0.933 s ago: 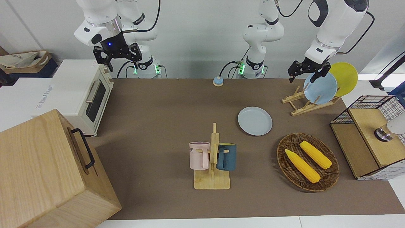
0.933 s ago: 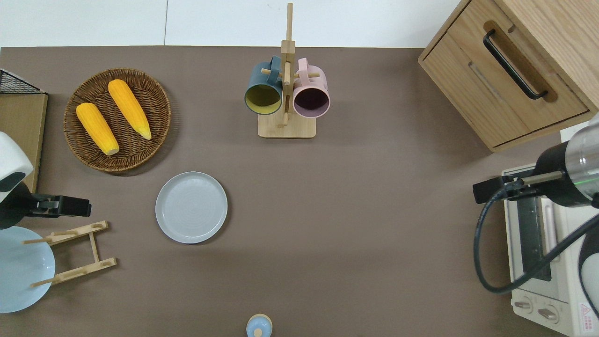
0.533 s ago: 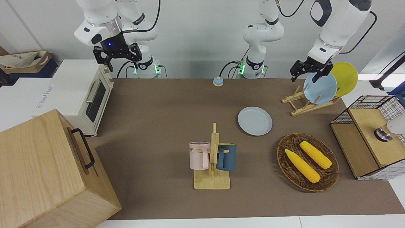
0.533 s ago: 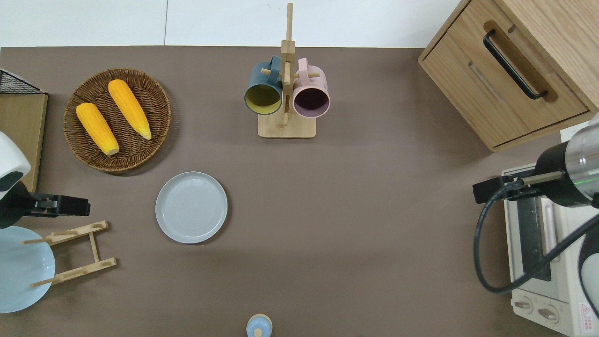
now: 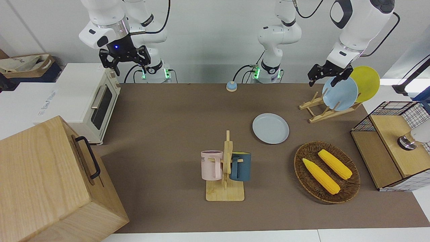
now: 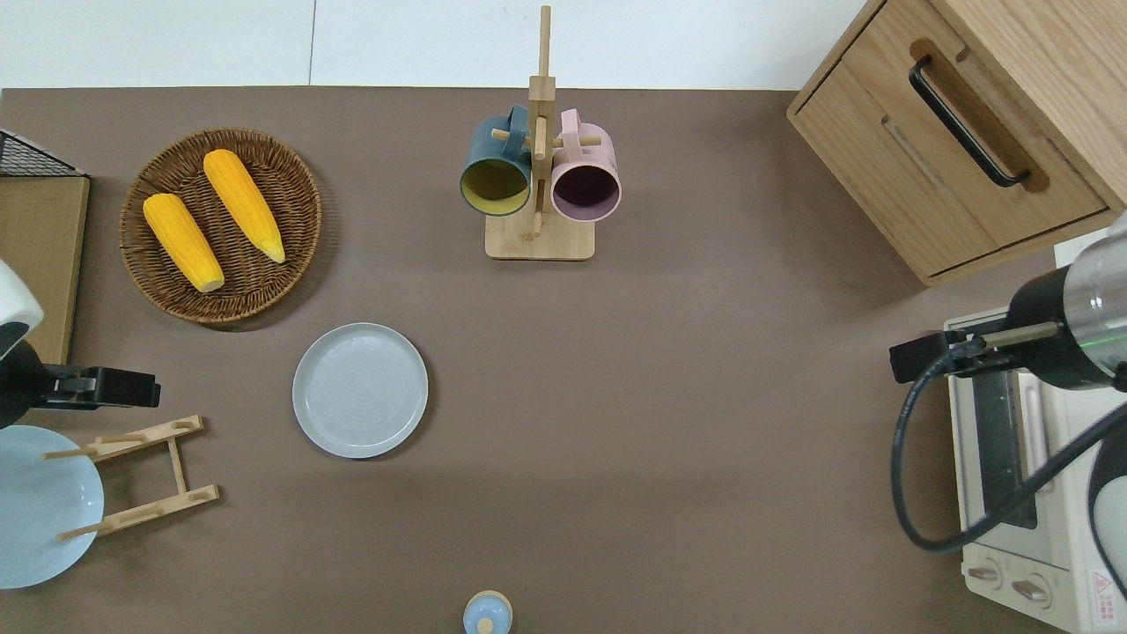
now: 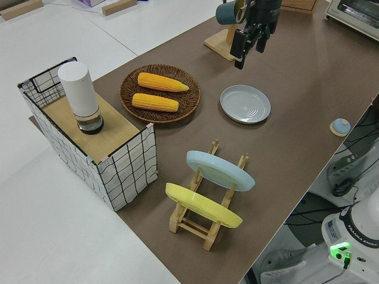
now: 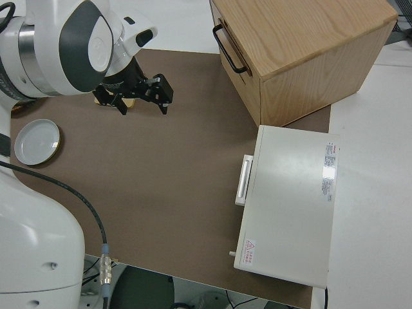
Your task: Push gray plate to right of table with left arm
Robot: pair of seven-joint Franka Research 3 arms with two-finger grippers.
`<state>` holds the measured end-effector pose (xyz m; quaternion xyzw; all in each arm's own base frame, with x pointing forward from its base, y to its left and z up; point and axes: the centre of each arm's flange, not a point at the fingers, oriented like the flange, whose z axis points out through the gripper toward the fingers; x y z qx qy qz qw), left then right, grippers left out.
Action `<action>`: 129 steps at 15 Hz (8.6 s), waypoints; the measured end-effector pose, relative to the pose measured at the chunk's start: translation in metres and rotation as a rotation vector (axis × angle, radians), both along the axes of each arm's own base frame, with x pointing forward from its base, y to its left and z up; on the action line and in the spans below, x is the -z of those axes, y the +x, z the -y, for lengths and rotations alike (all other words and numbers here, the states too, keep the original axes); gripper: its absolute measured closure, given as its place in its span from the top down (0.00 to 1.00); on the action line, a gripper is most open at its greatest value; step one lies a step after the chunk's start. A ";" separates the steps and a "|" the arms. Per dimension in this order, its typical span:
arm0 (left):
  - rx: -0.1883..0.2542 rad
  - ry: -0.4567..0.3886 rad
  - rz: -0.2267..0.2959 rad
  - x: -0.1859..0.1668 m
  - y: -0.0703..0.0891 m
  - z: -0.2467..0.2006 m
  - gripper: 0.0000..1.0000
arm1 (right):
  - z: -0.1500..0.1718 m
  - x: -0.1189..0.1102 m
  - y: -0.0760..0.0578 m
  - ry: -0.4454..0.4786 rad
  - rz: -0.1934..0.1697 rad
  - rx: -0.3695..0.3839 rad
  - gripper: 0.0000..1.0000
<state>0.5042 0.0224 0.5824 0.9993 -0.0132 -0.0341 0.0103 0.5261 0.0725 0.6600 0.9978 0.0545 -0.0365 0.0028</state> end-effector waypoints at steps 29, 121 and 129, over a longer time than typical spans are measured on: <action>-0.311 -0.035 -0.002 0.151 -0.003 -0.002 1.00 | 0.000 0.000 0.000 0.000 0.000 0.000 0.99; -0.571 -0.118 0.058 0.282 -0.057 0.481 0.04 | 0.000 0.000 0.000 0.000 0.000 0.000 0.99; -0.517 -0.154 0.049 0.283 -0.077 0.533 0.04 | 0.000 0.000 0.000 0.000 0.000 0.000 0.99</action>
